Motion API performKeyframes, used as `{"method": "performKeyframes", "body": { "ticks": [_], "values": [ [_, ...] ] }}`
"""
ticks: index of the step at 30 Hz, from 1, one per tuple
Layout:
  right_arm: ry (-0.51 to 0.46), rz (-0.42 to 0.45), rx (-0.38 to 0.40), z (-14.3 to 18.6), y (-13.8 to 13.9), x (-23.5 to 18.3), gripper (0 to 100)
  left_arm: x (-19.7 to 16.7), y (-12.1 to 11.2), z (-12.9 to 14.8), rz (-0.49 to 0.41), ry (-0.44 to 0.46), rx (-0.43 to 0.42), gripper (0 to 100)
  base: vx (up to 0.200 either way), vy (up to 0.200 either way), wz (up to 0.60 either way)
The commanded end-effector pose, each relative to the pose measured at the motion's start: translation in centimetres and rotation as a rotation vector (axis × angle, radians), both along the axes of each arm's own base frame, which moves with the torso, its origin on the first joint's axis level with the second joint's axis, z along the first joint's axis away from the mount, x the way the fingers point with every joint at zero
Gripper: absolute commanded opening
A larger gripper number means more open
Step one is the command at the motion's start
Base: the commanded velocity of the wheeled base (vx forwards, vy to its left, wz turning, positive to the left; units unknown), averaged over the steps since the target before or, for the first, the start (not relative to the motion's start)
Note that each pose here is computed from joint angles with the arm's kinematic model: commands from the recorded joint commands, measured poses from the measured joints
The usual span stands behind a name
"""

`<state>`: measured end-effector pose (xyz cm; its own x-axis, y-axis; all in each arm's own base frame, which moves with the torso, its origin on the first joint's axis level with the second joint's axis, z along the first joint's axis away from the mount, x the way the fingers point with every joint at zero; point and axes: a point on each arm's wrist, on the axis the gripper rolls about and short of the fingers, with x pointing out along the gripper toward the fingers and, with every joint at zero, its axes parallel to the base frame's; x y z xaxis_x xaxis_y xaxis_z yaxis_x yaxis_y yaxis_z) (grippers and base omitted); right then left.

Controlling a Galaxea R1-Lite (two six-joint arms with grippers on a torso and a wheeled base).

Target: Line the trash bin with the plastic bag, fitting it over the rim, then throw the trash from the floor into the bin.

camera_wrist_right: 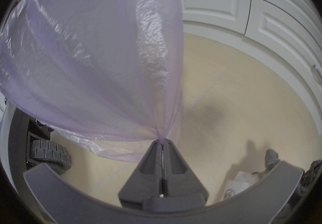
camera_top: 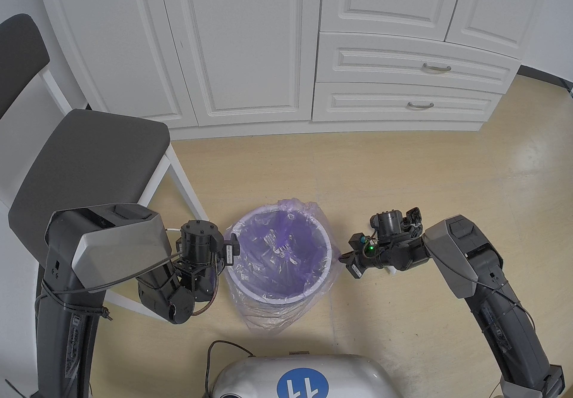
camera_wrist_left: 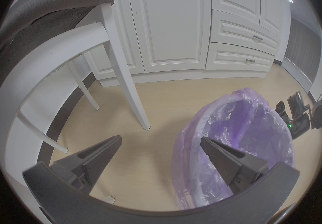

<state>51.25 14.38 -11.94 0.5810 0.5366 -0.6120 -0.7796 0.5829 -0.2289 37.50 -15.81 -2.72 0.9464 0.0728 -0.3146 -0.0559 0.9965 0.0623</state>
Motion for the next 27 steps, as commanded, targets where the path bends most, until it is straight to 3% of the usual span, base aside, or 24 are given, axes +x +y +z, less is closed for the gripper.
{"method": "performKeyframes", "body": {
  "ticks": [1, 7, 8, 14, 18, 22, 25, 26, 27],
  "values": [
    [0.025, 0.01, -0.009, -0.8, 0.4, -0.4, 0, 0.2, 0.1, 0.0, 0.005, -0.004, -0.002, 100, 0.0, 0.0, 0.0],
    [0.054, 0.019, -0.029, -1.2, 0.3, -0.7, 0, 0.7, 0.7, 0.1, 0.027, -0.013, -0.003, 100, 0.0, 0.0, 0.0],
    [0.052, 0.019, -0.031, -1.1, 0.2, -0.6, 100, 1.0, 1.1, 0.0, 0.037, -0.012, 0.003, 100, 0.0, 0.0, 0.0],
    [0.066, -0.039, 0.025, -0.5, -1.8, 0.1, 100, 1.9, 3.1, 0.5, 0.074, -0.053, 0.001, 100, 0.0, 0.0, 0.0],
    [0.015, -0.168, 0.29, 1.9, -2.0, 0.4, 100, 2.3, 4.0, 0.6, 0.095, -0.061, -0.001, 100, 0.0, 0.0, 0.0],
    [0.059, -0.314, 0.558, 2.5, -1.1, -0.7, 100, 3.2, 4.2, -0.4, 0.1, -0.052, -0.001, 100, 0.0, 0.0, 0.0],
    [0.062, -0.329, 0.569, 2.6, -1.2, -0.8, 100, 3.2, 4.3, -0.6, 0.102, -0.05, -0.001, 100, 0.0, 0.0, 0.0],
    [0.048, -0.449, 0.589, 2.7, -1.9, -0.6, 100, 3.8, 4.6, -2.3, 0.112, -0.027, 0.008, 100, 0.0, 0.0, 0.0],
    [0.052, -0.475, 0.597, 2.7, -2.1, -0.6, 100, 4.1, 4.7, -3.0, 0.117, -0.017, 0.012, 100, 0.0, 0.0, 0.0]
  ]
}}
